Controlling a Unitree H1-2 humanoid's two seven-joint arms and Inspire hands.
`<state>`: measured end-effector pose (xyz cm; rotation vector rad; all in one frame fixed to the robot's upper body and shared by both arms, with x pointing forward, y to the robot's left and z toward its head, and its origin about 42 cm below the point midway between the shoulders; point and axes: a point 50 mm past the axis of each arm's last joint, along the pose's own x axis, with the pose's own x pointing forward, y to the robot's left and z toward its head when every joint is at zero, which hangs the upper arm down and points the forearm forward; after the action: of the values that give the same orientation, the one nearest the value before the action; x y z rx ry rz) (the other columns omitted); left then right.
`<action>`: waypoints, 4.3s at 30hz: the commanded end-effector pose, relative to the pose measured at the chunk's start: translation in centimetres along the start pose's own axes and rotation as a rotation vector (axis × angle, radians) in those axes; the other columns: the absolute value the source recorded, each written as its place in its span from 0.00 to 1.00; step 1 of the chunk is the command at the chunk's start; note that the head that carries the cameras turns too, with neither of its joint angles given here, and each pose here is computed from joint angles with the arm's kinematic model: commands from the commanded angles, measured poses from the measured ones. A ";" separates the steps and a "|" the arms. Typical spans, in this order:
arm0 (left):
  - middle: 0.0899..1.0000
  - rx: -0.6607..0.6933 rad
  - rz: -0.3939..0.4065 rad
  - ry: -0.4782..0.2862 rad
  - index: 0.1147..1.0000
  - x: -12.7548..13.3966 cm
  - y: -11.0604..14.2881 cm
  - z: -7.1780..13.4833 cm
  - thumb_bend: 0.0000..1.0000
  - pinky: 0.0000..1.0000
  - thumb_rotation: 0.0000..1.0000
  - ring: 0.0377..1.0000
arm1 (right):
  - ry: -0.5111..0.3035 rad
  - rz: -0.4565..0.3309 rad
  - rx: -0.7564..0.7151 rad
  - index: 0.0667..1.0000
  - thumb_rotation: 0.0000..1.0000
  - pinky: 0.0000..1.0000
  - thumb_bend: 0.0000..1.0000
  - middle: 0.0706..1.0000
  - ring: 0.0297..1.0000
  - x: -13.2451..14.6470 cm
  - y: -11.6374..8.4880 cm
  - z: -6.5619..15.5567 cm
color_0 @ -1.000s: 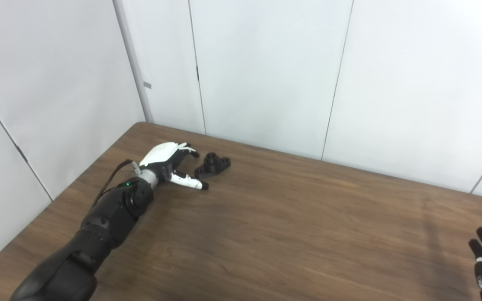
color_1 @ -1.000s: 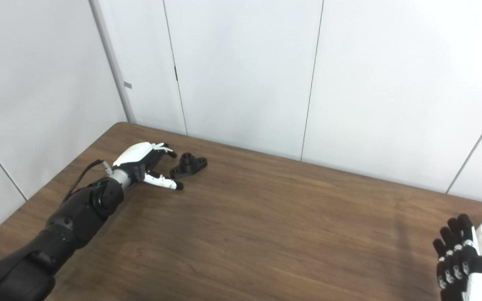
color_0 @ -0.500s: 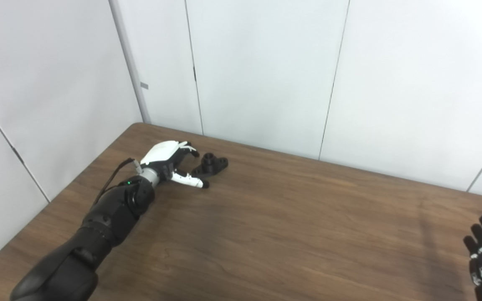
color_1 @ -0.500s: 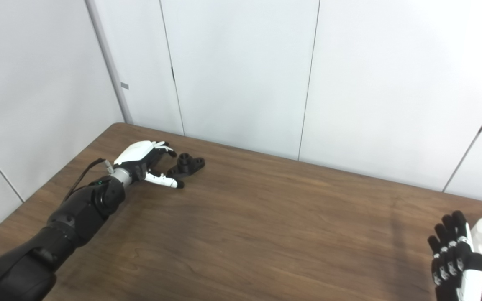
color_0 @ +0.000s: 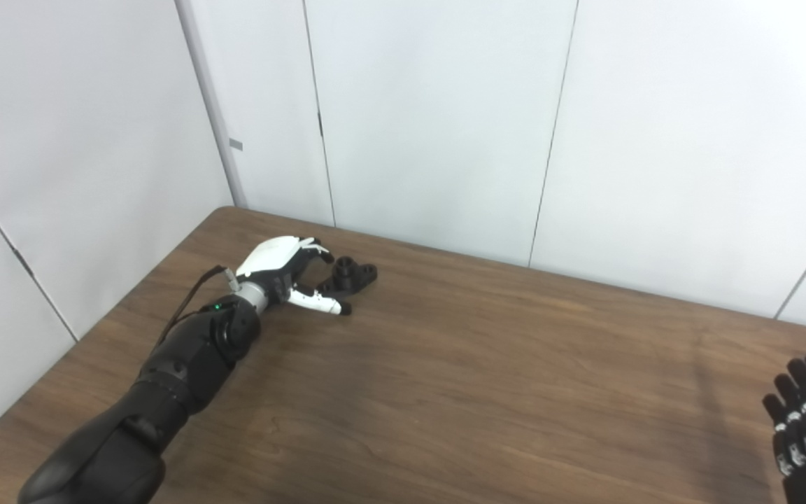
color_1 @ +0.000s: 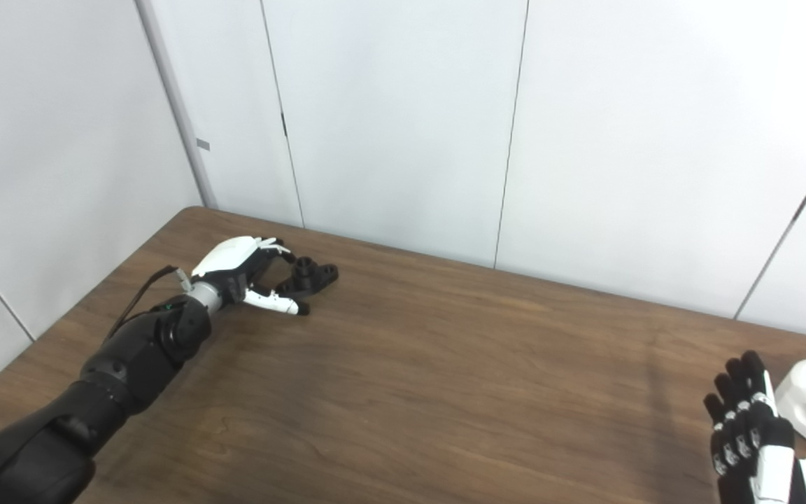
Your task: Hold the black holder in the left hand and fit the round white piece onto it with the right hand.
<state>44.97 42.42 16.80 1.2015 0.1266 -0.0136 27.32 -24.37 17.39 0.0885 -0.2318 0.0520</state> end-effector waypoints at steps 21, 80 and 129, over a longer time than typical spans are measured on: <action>0.93 0.019 0.009 -0.063 0.74 1.3 0.7 1.4 1.00 1.00 0.43 1.00 | -0.083 0.010 0.013 1.00 1.00 1.00 0.55 1.00 1.00 0.6 1.0 1.5; 0.77 -0.127 -0.095 -0.397 0.42 -6.8 -6.6 8.6 0.52 1.00 0.05 1.00 | -0.171 0.015 -0.005 0.97 0.98 0.94 0.58 0.99 0.98 0.8 0.8 4.1; 0.85 -0.032 -0.135 -0.643 0.42 -10.6 -10.5 13.4 0.52 1.00 0.05 1.00 | -0.292 -0.276 -0.464 0.87 0.51 0.79 0.51 0.89 0.90 -2.5 -2.9 11.1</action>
<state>35.57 26.30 13.45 1.0647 -0.3441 -0.4421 22.63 -28.49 26.41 -0.3012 -0.4463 -0.2642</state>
